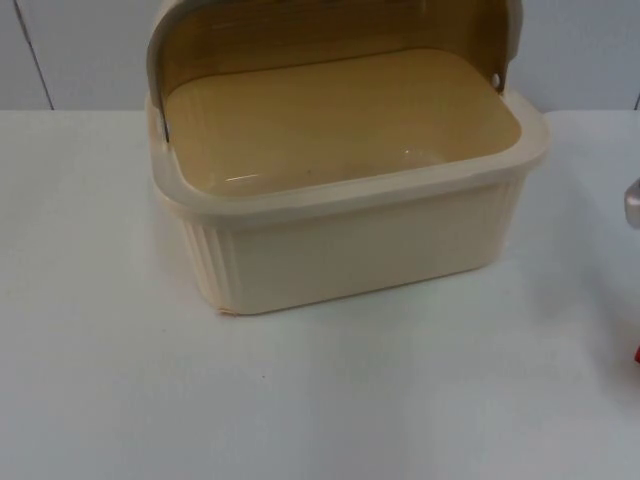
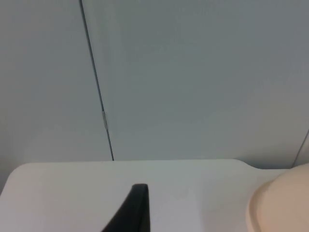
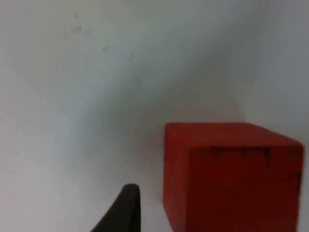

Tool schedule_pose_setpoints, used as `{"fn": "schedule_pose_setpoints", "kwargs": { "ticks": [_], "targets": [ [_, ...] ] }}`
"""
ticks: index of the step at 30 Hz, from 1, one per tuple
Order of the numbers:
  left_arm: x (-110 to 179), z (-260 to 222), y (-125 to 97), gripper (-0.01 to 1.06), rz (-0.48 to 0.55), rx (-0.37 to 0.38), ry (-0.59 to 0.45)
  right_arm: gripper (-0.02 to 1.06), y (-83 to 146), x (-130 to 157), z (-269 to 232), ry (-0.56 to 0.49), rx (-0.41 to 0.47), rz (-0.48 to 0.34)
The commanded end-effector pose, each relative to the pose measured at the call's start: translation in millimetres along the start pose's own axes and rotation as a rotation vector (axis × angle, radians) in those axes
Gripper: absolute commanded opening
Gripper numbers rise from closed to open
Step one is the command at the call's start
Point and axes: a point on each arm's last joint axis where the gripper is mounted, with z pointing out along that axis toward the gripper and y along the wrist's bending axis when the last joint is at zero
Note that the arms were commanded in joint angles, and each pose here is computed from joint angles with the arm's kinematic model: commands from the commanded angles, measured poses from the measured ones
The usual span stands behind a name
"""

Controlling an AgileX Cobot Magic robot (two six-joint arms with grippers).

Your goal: Open the box lid with the left hand, place the block into the box with the right hand, then close the box lid with the left hand.

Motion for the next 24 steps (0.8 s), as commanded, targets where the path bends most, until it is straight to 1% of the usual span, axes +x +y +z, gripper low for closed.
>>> {"fn": "schedule_pose_setpoints", "kwargs": {
  "ticks": [1,8,9,10,12,13,15,16,17,18,20,24],
  "targets": [
    [-1,-2,0,1.04,-0.003,-0.001,-0.009,1.05,4,0,14,0.016,-0.026,-0.005],
    [-1,-2,1,1.04,0.009,-0.005,-0.009,1.04,7,2,27,0.043,-0.045,-0.009],
    [-1,-2,1,1.04,0.013,-0.006,-0.007,1.01,7,2,29,0.043,-0.047,-0.007],
    [-1,-2,1,1.04,0.012,-0.006,-0.007,0.94,7,2,29,0.036,-0.044,-0.007],
    [-1,-2,1,1.04,0.012,-0.006,-0.005,0.68,6,1,29,0.031,-0.042,0.002],
    [-1,-2,1,1.04,0.012,-0.006,-0.005,0.68,6,1,29,0.031,-0.042,0.002],
    [-1,-2,1,1.04,0.014,-0.007,-0.005,0.27,5,2,29,0.032,-0.038,0.019],
    [-1,-2,1,1.04,0.014,-0.007,-0.005,0.05,5,2,29,0.034,-0.039,0.047],
    [-1,-2,1,1.04,0.014,-0.007,-0.005,0.0,5,3,29,0.039,-0.037,0.077],
    [-1,-2,1,1.04,0.014,-0.007,-0.003,0.0,5,3,29,0.043,-0.035,0.089],
    [-1,-2,1,1.04,0.014,-0.007,-0.003,0.0,4,3,29,0.045,-0.029,0.085],
    [-1,-2,1,1.04,0.016,-0.008,-0.003,0.0,0,-1,13,0.0,-0.001,0.112]
  ]
}}
